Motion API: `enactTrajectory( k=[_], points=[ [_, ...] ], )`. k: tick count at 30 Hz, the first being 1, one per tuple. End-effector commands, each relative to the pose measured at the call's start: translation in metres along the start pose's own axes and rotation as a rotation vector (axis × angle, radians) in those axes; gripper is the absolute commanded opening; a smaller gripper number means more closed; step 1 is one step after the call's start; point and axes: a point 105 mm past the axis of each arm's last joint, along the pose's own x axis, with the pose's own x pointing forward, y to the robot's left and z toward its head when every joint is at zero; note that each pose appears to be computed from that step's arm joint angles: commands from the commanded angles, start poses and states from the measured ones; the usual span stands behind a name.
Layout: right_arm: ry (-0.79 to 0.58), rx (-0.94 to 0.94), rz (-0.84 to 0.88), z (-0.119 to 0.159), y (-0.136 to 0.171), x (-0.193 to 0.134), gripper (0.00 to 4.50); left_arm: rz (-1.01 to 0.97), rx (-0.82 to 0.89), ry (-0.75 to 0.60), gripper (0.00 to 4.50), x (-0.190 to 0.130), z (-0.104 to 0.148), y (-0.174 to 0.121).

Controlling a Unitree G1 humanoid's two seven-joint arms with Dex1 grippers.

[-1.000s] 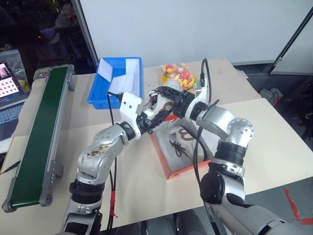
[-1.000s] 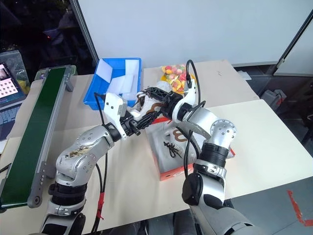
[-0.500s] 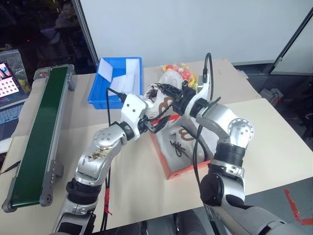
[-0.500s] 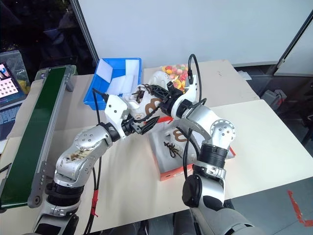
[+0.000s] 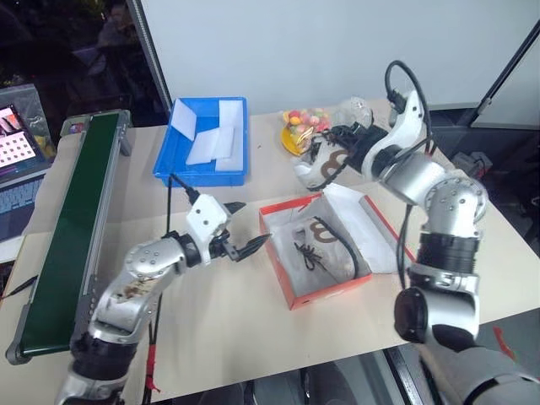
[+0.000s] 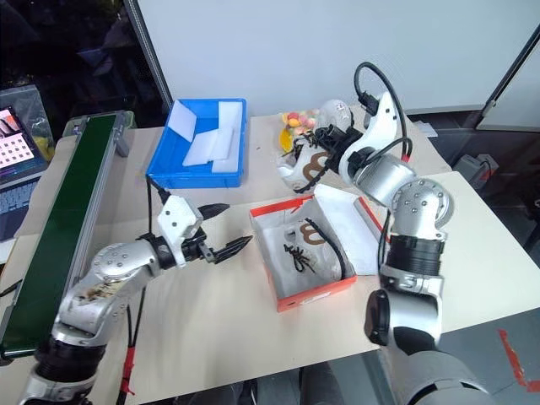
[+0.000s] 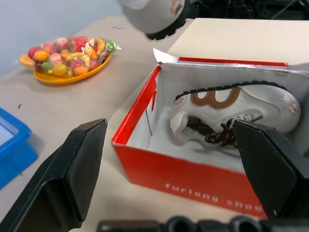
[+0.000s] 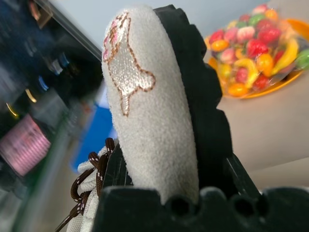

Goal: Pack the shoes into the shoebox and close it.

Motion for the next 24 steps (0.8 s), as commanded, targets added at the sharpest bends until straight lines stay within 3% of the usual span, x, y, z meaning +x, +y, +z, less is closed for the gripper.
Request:
enactTrajectory(
  k=[1,7,13,24],
  points=[
    [0.21,-0.139,0.107,-0.02,0.022,-0.012,0.81,-0.1,0.068,0.0,4.44,-0.011,0.004,-0.006],
    [0.479,-0.202,0.155,-0.058,0.022,-0.025,0.81,-0.163,0.094,-0.008,4.44,-0.007,0.004,-0.013],
    [0.642,-0.262,0.145,-0.099,0.012,-0.03,0.81,-0.158,0.09,-0.033,4.44,0.001,0.008,-0.015],
    [0.767,-0.201,0.095,-0.152,-0.008,-0.009,0.81,-0.127,0.081,-0.047,4.44,0.004,0.011,-0.016]
  ],
)
